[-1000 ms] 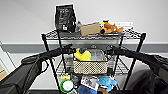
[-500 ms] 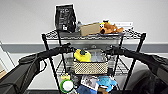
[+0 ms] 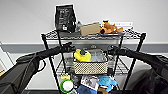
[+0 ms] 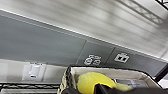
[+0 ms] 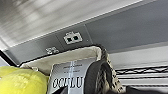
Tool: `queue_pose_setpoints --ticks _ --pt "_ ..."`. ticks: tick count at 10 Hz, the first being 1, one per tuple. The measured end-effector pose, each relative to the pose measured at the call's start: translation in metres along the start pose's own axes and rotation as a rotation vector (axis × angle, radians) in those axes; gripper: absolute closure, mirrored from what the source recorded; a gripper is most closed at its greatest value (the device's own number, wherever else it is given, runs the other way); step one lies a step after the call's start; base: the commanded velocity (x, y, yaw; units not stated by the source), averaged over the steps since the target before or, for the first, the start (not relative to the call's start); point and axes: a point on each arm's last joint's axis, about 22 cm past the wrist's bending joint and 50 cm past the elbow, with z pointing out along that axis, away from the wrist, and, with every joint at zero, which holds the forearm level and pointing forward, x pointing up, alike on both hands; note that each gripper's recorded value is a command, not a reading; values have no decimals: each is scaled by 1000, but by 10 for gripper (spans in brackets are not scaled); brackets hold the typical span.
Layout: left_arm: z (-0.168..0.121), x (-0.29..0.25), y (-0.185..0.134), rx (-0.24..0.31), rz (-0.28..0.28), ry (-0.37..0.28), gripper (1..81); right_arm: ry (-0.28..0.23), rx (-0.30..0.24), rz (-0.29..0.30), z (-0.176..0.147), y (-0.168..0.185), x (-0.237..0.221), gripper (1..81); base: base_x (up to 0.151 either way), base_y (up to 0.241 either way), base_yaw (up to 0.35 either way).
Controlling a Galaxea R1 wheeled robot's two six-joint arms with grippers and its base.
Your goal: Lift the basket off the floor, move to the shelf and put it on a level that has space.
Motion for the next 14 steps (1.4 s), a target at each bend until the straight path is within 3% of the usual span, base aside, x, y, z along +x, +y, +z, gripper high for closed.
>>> queue_pose_setpoints --ticks 2,5,8,11,12,14 --pt "-16 5 -21 11 -5 5 811 -10 29 -9 -7 -5 -4 10 0 0 0" --pt "-31 -8 -4 -59 16 -28 811 -28 99 -29 -28 -18 -14 10 0 0 0" --pt "-55 -13 -44 -24 -5 -27 811 -15 85 -16 -57 13 -15 10 0 0 0" --pt "-55 -22 -24 -67 5 -45 811 -36 116 -18 -60 3 -29 10 0 0 0" --pt "-62 -23 -24 -76 16 -49 10 -37 124 -18 -68 5 -31 10 0 0 0" --pt "-82 -33 -21 -108 -10 -68 10 -27 128 -5 -93 19 -34 10 0 0 0"
